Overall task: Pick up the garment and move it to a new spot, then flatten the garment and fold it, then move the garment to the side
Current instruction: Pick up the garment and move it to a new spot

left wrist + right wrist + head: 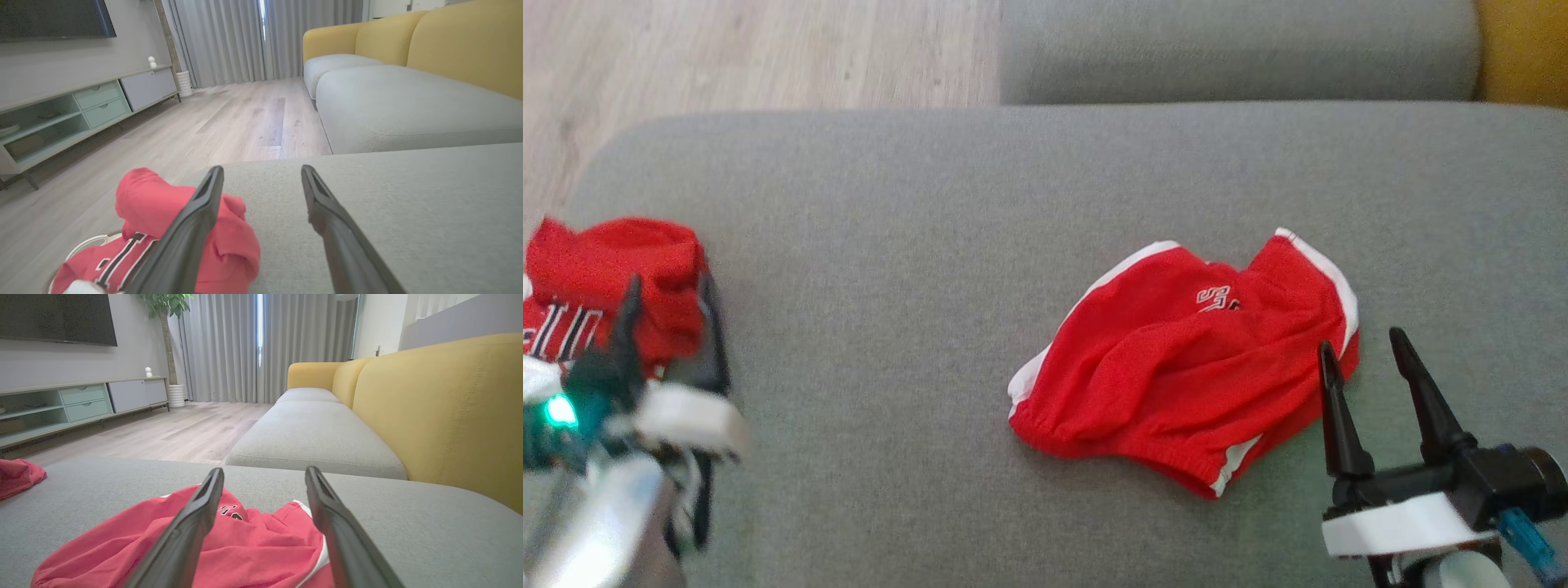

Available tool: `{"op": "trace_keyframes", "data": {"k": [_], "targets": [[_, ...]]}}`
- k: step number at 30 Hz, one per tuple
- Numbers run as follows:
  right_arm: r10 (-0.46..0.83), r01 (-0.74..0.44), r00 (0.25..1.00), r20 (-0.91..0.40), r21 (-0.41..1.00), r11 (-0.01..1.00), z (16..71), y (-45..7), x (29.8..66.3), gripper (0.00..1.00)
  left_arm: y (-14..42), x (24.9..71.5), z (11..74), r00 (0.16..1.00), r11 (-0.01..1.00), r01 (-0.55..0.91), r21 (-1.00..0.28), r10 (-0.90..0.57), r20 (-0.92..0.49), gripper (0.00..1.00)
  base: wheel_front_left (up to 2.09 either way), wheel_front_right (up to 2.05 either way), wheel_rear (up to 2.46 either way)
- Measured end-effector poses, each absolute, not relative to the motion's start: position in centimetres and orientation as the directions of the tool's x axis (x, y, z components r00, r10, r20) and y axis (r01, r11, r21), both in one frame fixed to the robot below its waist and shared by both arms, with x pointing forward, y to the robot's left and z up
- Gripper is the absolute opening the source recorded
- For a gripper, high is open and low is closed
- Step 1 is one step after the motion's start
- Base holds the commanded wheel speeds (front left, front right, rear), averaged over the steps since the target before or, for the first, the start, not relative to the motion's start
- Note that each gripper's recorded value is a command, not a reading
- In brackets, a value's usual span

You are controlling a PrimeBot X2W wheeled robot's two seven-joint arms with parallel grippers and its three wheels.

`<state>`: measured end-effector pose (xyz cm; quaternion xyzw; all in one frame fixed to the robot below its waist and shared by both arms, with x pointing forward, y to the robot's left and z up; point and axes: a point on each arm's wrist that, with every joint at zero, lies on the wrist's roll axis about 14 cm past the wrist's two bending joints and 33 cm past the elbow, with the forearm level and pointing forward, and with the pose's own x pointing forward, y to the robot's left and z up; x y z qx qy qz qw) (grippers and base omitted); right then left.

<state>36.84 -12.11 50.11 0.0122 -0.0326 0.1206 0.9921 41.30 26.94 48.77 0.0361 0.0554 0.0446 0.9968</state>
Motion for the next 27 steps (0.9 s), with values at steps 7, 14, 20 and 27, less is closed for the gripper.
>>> {"op": "trace_keyframes", "data": {"k": [7,14,20,27], "targets": [[0.201,-0.202,0.974,0.105,0.004,0.979,51.4,-13.4,35.2,1.0,21.1,37.4,53.9,0.992,0.997,-0.03,0.074,0.02,0.128,1.0,0.0,0.0,0.0],[0.17,-0.171,0.974,0.148,-0.005,0.985,52.8,-14.4,33.9,1.0,16.7,34.6,56.5,0.969,0.999,0.01,0.047,-0.022,0.246,1.0,0.0,0.0,0.0],[0.144,-0.145,0.98,0.14,-0.004,0.989,52.3,-15.3,32.1,1.0,14.6,31.7,55.4,0.972,0.999,0.049,-0.013,-0.045,0.229,1.0,0.0,0.0,0.0],[0.131,-0.134,0.984,0.117,0.013,0.991,51.4,-15.7,30.5,1.0,14.0,28.9,54.3,0.977,0.999,0.04,-0.031,-0.033,0.209,1.0,0.0,0.0,0.0]]}}
